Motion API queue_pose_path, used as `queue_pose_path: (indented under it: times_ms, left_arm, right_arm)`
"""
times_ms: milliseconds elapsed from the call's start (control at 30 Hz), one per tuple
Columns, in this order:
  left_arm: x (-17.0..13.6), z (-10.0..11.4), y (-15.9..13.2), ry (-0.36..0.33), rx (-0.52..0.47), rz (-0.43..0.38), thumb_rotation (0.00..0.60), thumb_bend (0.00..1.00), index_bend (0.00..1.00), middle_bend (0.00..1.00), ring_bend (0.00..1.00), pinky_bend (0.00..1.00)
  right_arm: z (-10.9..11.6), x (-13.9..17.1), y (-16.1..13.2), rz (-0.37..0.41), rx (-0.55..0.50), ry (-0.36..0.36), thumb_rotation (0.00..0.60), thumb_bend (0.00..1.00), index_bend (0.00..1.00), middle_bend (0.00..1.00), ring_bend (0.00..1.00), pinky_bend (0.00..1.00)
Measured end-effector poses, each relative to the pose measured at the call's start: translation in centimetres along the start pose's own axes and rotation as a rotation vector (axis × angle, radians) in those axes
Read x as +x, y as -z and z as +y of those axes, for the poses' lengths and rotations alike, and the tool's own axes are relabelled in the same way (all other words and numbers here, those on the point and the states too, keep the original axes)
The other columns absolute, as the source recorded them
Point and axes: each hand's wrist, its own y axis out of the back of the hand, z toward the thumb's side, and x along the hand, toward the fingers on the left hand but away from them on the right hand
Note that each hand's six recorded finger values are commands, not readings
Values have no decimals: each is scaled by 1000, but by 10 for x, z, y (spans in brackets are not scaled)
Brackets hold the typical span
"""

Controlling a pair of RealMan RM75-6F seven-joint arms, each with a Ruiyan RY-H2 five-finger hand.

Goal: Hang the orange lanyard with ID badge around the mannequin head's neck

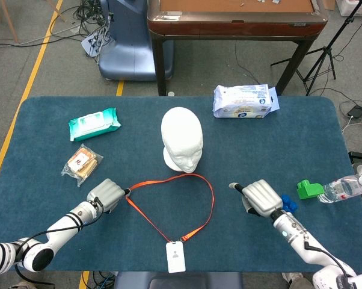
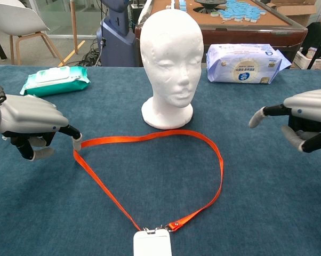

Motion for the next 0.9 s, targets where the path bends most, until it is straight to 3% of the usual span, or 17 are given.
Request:
queue_pose_path:
  times_ms: [133, 433, 900]
  left_arm:
    - [0, 0, 1, 0, -3, 1, 600, 511, 259, 980, 954, 926]
    - [1, -2, 6, 3, -13, 14, 600, 512, 259, 980, 955, 927]
    - [0, -5, 12, 11, -39, 24, 600, 511, 256, 980, 955, 927]
  right_arm:
    - [-7, -20, -17, 41, -19, -60, 600, 961, 196, 1000, 1000, 1000]
    - [-24, -52, -38, 66, -37, -138, 600, 961, 194, 1000, 1000, 1000]
    - [-42, -64, -45, 66, -37, -198, 600, 960, 194, 1000, 1000, 1000]
